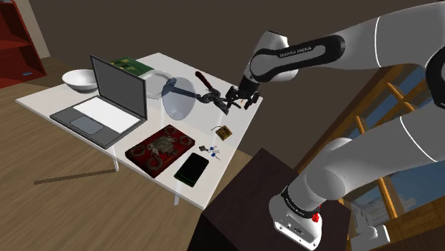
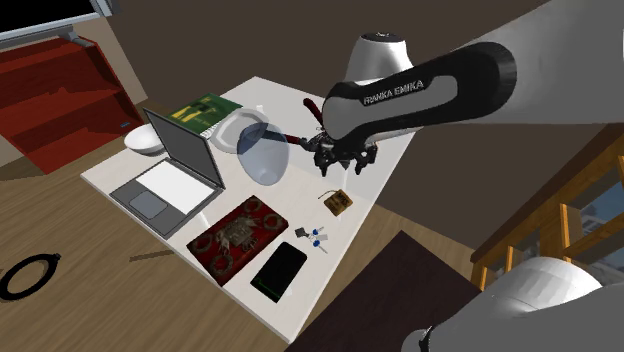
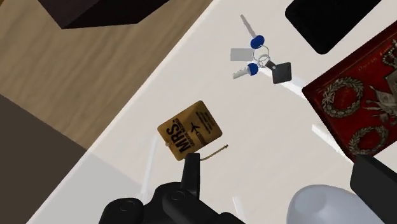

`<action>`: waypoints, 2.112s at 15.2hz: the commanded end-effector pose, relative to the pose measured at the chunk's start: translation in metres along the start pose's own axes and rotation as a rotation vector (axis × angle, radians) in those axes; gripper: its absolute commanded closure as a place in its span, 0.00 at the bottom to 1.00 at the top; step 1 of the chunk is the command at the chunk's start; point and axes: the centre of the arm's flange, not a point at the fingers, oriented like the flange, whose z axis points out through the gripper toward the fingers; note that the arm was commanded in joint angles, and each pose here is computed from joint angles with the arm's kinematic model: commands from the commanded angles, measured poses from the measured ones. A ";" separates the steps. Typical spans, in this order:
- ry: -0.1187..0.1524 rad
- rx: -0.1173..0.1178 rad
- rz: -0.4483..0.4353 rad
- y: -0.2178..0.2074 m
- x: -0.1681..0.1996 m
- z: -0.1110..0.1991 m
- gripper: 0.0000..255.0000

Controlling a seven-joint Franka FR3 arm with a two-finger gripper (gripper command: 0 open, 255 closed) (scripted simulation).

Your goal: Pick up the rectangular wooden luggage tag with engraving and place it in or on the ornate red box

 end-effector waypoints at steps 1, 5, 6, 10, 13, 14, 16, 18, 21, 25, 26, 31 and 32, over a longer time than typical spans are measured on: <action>0.013 0.003 0.048 0.005 0.012 0.020 0.00; 0.031 0.008 0.141 0.022 0.034 0.064 0.00; 0.036 0.009 0.164 0.026 0.039 0.075 0.00; 0.054 0.014 0.257 0.045 0.060 0.118 0.00; 0.068 0.018 0.327 0.060 0.075 0.151 0.00; 0.073 0.019 0.350 0.066 0.079 0.162 0.00; 0.082 0.022 0.396 0.076 0.089 0.183 0.00; 0.091 0.024 0.443 0.088 0.098 0.205 0.00; 0.101 0.027 0.493 0.100 0.107 0.227 0.00; 0.101 0.027 0.493 0.100 0.110 0.248 0.00; 0.101 0.027 0.493 0.100 0.110 0.254 0.00; 0.101 0.027 0.493 0.100 0.112 0.267 0.00; 0.101 0.027 0.493 0.100 0.112 0.267 0.00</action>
